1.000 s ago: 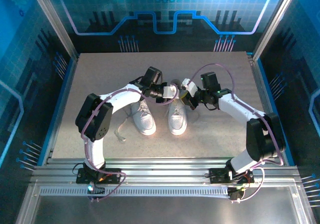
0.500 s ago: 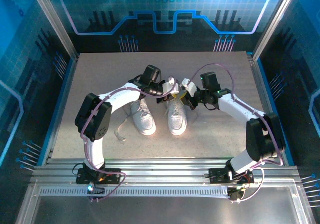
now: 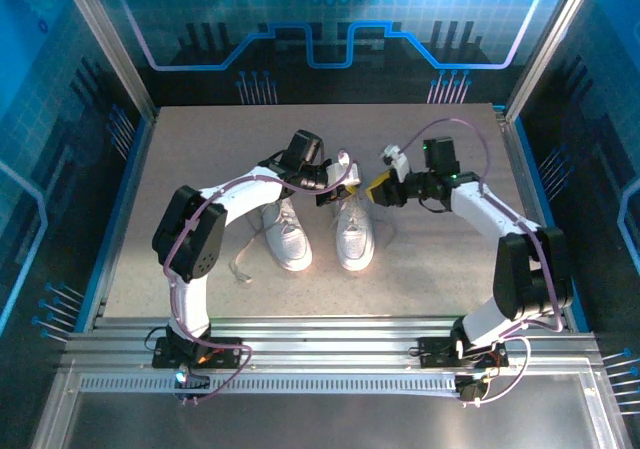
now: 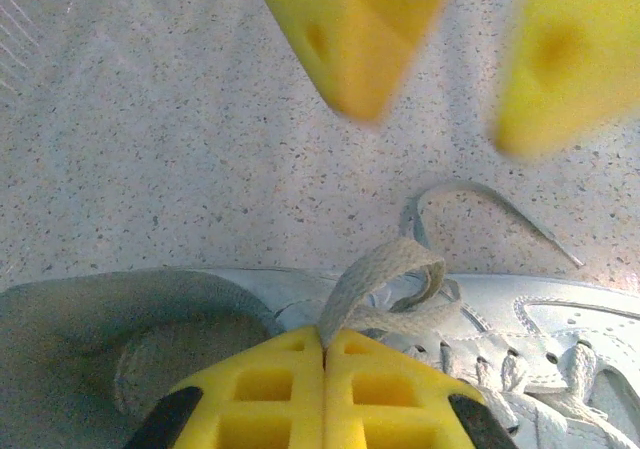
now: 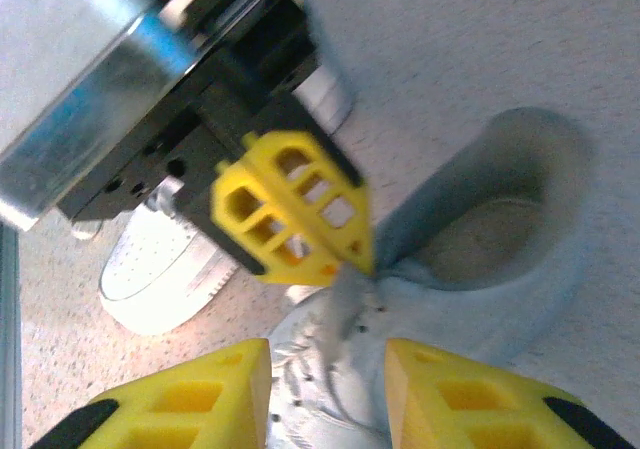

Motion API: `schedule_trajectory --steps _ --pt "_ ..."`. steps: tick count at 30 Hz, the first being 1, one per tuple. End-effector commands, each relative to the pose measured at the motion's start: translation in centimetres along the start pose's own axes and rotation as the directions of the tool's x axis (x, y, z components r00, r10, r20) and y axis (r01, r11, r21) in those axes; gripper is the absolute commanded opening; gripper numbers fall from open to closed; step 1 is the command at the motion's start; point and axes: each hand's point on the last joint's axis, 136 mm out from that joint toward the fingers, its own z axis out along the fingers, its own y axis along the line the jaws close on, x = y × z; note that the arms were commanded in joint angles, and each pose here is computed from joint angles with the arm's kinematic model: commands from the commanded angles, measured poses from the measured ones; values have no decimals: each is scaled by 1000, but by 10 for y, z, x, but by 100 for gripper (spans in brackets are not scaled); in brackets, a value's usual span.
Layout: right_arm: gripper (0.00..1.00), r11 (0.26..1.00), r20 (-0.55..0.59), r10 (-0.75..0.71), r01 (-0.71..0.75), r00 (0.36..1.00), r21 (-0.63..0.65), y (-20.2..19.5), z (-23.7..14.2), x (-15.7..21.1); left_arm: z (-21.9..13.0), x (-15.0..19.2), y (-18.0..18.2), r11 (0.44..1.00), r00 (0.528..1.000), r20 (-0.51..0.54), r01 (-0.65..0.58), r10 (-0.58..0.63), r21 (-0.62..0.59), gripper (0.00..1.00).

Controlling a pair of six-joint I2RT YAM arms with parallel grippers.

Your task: Tie the shoes

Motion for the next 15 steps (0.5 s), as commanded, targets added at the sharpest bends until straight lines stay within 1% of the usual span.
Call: schedule_trajectory --steps 1,3,7,11,15 --pt "33 995 25 101 -101 995 -8 -8 -6 -12 0 -9 0 1000 998 59 -23 22 19 0" --pt "31 989 -15 149 -150 989 -5 -17 1 -5 0 -10 0 999 998 65 -29 27 20 0" --pt "28 967 -104 240 -247 965 -64 -24 24 5 0 -11 -1 999 997 73 -35 33 25 0" --pt "28 961 -124 231 -246 965 -129 -16 40 4 1 -10 -1 999 997 71 -35 33 26 0" --pt "28 957 -123 218 -237 968 -165 -12 45 5 0 -9 -1 999 997 69 -35 33 26 0"
